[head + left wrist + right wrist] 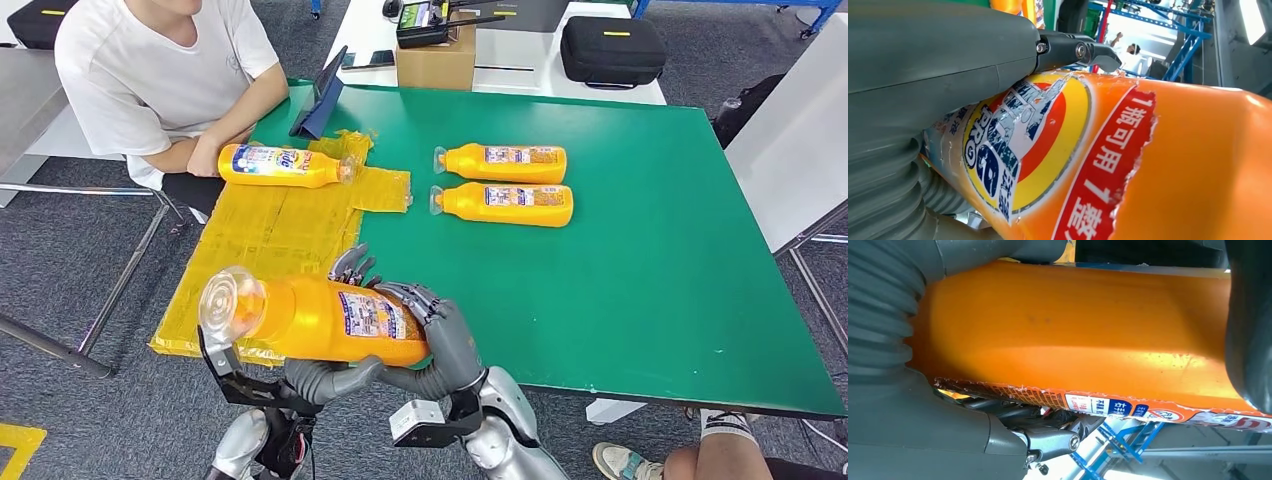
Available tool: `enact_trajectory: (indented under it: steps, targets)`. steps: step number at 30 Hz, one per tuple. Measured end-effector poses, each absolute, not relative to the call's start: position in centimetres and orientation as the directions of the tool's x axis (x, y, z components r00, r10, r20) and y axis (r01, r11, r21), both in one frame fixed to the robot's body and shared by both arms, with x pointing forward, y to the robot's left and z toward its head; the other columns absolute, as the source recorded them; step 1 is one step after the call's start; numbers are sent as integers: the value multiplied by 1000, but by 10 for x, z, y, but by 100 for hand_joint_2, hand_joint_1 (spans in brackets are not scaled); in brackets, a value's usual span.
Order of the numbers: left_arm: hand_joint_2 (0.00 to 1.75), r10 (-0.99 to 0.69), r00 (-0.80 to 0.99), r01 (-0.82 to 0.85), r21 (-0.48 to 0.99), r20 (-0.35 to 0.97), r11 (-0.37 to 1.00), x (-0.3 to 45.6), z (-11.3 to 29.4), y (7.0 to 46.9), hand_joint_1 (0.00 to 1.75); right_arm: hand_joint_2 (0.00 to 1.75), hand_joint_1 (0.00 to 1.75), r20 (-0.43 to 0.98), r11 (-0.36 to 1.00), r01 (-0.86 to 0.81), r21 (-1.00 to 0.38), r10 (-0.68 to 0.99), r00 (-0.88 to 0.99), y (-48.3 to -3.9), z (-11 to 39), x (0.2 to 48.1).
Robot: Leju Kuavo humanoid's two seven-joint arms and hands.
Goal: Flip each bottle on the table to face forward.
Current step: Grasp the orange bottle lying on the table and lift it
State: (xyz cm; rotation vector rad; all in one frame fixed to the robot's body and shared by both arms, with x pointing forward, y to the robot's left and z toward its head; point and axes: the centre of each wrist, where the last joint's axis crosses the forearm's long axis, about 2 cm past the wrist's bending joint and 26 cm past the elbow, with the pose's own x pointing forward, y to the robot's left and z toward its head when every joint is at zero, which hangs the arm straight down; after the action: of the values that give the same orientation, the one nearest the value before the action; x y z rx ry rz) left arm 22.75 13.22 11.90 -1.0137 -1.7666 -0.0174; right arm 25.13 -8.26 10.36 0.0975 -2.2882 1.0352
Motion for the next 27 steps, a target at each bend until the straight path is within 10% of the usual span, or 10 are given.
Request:
enact_trajectory:
  steps: [3,7,11,12,16,27]
  targets:
    - [175,616,-87,632,-435,783,642,228,118,133,7,175,175,563,684,-309,-661,180,-807,-82,103,252]
    - [175,617,-84,629,-439,782,642,228,117,133,169,175,168,563,680,-311,-664,181,-807,-82,102,253]
    - [175,639,-68,624,-467,766,627,229,116,134,175,175,8,564,677,-313,-667,183,-806,-81,102,253]
    - [175,646,-66,625,-474,760,621,230,117,135,175,175,0,564,676,-312,-668,185,-805,-81,101,253]
    - [175,683,-57,636,-501,728,587,235,121,135,175,0,0,574,682,-313,-661,191,-796,-79,96,247]
    - [175,736,-63,622,-551,674,557,244,133,130,175,0,0,540,855,-159,-493,157,-827,-70,114,226]
